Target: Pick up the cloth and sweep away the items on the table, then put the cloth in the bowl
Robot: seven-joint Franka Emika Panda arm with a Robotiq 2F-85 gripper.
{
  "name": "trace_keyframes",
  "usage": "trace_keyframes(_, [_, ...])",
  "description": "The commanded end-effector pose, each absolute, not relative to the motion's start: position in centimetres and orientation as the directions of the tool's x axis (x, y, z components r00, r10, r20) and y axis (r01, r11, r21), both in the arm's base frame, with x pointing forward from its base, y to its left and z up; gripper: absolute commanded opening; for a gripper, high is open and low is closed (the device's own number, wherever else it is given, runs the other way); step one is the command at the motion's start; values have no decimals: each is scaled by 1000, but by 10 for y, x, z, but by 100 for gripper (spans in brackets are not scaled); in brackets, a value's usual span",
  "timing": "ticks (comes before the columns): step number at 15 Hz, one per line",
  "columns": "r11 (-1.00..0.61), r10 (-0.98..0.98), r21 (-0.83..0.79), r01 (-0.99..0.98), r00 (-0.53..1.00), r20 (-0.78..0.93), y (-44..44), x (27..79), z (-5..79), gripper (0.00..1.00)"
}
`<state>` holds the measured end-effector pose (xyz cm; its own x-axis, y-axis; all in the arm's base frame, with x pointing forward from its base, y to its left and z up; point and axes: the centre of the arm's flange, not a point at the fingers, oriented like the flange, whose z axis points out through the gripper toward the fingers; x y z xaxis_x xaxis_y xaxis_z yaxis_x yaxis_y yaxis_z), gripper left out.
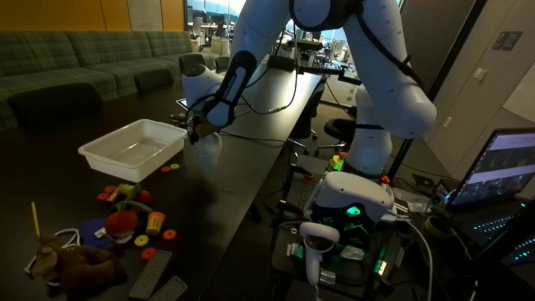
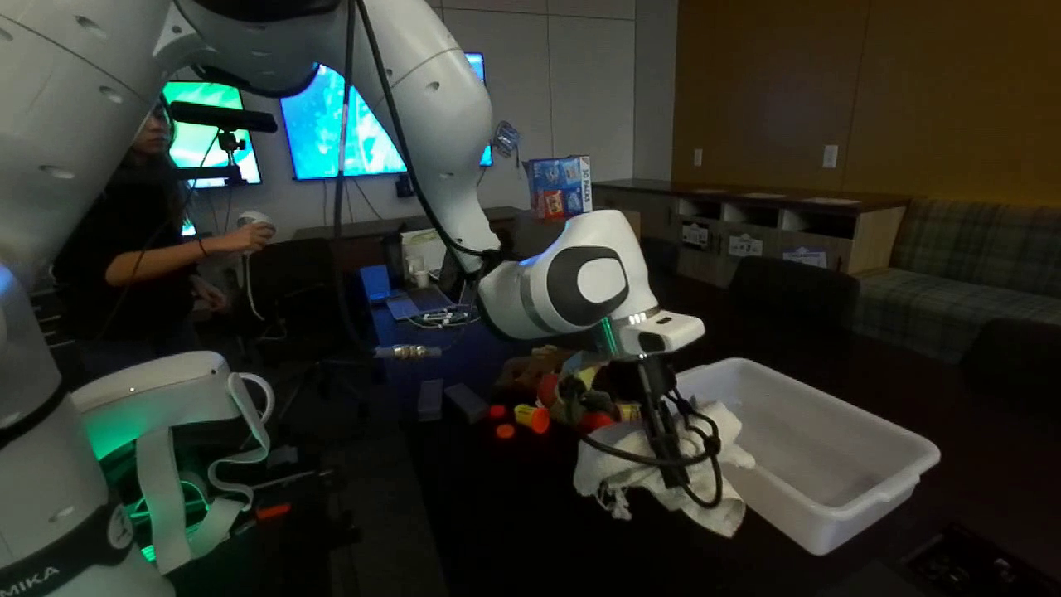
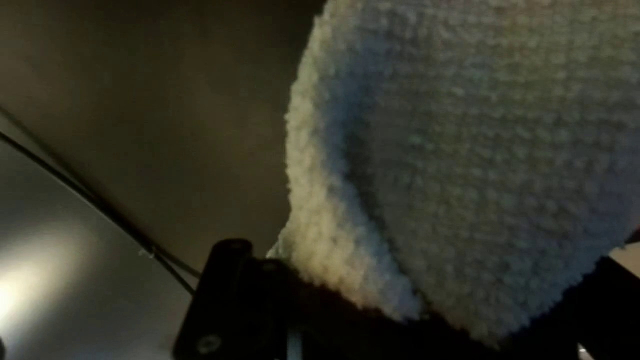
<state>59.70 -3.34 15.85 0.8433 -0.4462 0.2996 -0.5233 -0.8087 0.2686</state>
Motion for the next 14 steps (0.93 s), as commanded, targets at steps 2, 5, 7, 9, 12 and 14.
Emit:
trace_keyframes(2, [-787,-418,316,-529,835,358,-86,627,126,6])
trace_keyframes(5, [-792,-408,309,-527,832,375,-106,648,105,6])
trace_keyframes(7, [-801,-391,305,-515,837,383,-113,660,93,6])
trace_keyframes(9, [-813,-377,297,-501,841,388,-117,672,79,6])
trace_keyframes(12, [-831,-355,281,-480,846,398,-117,687,64,6])
trace_keyframes(14, [-847,-346,258,-465,850,397,-113,697,55,6])
